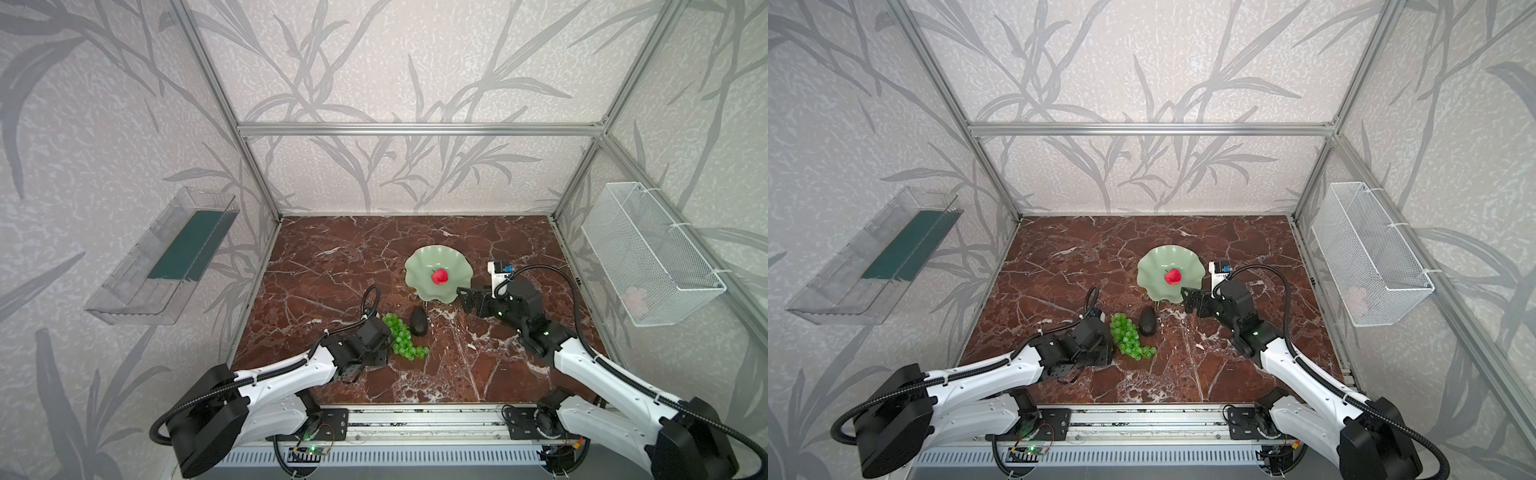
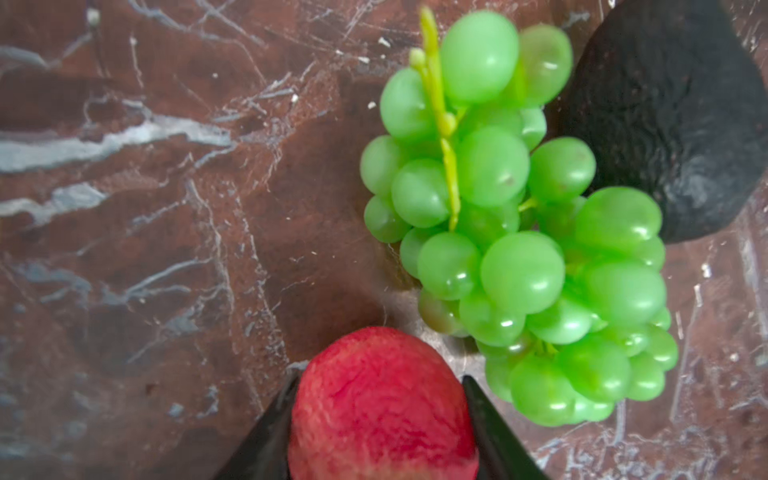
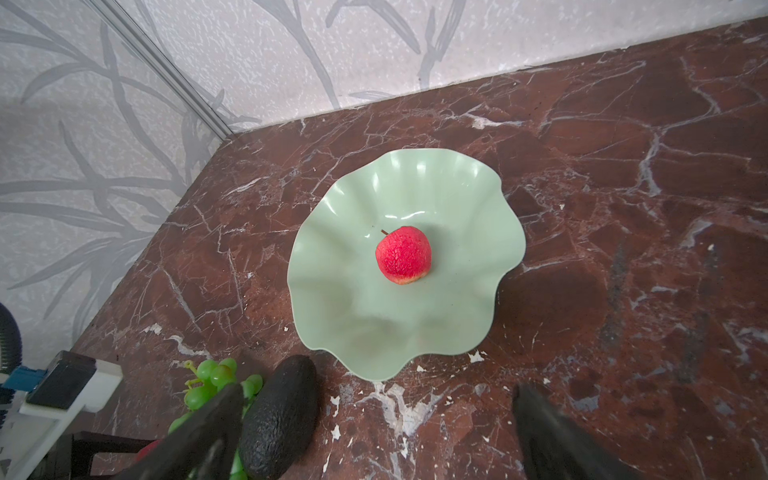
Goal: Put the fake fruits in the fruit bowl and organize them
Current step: 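Grasp the red fruit beside the grapes with the left gripper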
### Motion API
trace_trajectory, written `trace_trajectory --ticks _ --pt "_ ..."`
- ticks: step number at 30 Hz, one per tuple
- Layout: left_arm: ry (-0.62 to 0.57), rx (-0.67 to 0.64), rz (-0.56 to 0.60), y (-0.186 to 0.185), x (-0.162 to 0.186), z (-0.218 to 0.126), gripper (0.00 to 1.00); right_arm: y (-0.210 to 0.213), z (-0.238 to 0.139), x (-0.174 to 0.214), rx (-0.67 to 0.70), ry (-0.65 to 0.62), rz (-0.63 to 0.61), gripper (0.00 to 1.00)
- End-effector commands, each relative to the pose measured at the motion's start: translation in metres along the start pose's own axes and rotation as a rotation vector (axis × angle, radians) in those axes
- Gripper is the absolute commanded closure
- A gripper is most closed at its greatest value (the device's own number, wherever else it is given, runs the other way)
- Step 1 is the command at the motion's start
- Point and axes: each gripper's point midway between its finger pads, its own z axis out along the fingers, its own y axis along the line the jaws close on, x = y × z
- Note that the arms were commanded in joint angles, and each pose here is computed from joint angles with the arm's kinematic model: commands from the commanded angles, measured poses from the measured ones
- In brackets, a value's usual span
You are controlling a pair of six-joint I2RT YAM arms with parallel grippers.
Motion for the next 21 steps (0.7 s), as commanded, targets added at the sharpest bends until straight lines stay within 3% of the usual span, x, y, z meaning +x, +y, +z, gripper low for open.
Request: trace_trajectory --ticks 1,7,13,18,21 --pt "0.001 -0.041 -0.019 0.011 0.005 -0.001 0.54 -0.002 -0.001 -0.003 0.003 -0.031 0.009 0.01" --pt "-0.047 -0.062 -0.019 0.020 -0.003 -0.027 0.62 -0.003 0.002 0.001 0.006 -0.021 0.018 0.01" --pt "-0.213 -0.027 -0.015 0.022 -0.034 -0.076 0.62 -0.005 0.001 0.004 0.010 -0.015 0.020 0.01" --pt "-0.368 0.038 0.049 -0.006 -0.083 -0.114 0.62 -0.008 -0.003 0.005 0.026 -0.018 0.015 0.01" --pt "-0.402 0.057 0.111 -0.033 -0.115 -0.117 0.62 -0.009 -0.007 0.005 0.027 -0.025 0.016 0.00"
